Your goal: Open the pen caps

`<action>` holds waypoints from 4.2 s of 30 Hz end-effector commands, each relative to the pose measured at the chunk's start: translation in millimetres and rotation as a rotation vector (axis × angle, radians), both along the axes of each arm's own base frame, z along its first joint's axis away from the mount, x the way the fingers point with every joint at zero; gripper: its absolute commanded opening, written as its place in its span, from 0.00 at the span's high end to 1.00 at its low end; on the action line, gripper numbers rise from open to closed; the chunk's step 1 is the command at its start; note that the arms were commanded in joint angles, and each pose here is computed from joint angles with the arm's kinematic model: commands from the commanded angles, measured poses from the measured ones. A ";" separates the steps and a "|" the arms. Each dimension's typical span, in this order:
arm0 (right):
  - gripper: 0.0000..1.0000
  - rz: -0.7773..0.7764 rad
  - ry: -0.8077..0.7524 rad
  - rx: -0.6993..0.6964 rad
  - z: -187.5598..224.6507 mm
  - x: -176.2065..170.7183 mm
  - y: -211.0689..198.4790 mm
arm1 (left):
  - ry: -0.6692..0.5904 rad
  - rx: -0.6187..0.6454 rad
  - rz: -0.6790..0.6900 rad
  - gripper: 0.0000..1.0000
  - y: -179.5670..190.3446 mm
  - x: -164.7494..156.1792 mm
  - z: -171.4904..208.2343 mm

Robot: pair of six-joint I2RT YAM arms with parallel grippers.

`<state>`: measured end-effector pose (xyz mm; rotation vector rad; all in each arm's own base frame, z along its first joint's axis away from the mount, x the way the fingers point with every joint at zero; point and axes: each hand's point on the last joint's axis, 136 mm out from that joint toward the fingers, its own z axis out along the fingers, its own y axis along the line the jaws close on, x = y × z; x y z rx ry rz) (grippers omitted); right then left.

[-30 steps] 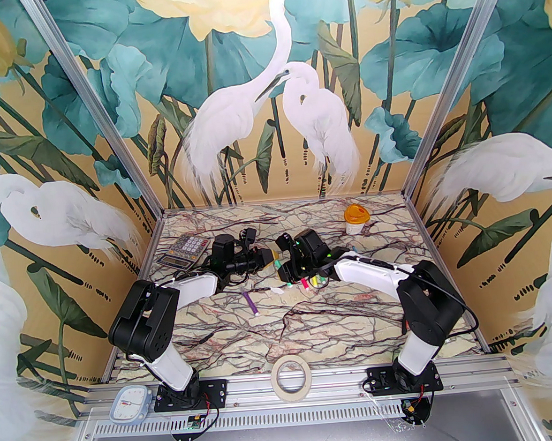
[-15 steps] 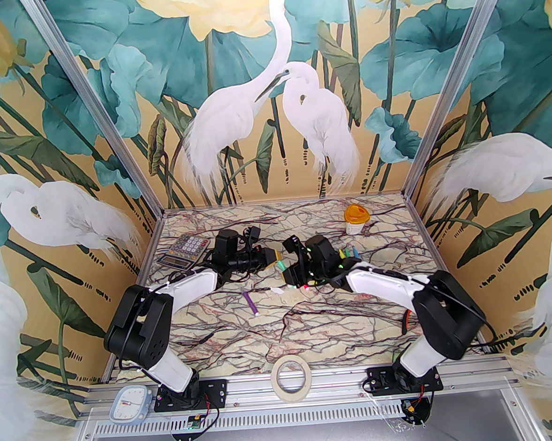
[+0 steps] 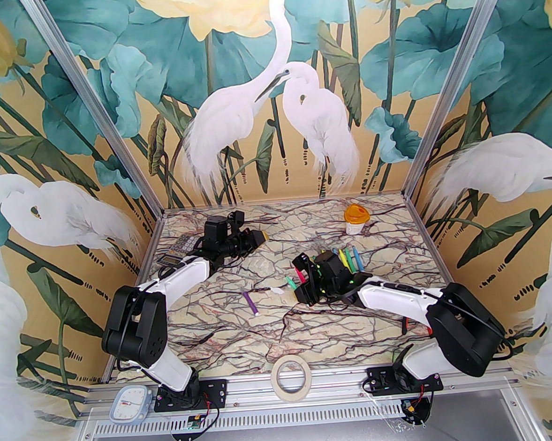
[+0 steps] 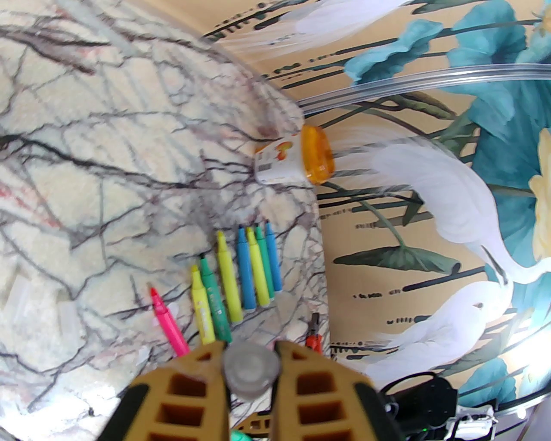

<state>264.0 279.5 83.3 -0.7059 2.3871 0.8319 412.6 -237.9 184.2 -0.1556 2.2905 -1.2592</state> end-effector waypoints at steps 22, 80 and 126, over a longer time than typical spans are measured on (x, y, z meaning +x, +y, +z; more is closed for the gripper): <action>0.96 -0.347 0.137 -0.205 -56.2 79.0 -6.1 | 0.198 0.516 -0.113 1.00 -16.6 -12.4 -104.6; 0.85 -0.359 0.060 -0.383 -61.2 91.3 -15.5 | 0.322 0.606 -0.220 0.71 -35.1 -21.4 -164.4; 0.50 0.100 -0.016 -0.419 -3.1 19.9 127.2 | 0.193 0.461 0.421 0.41 197.9 -62.9 -92.2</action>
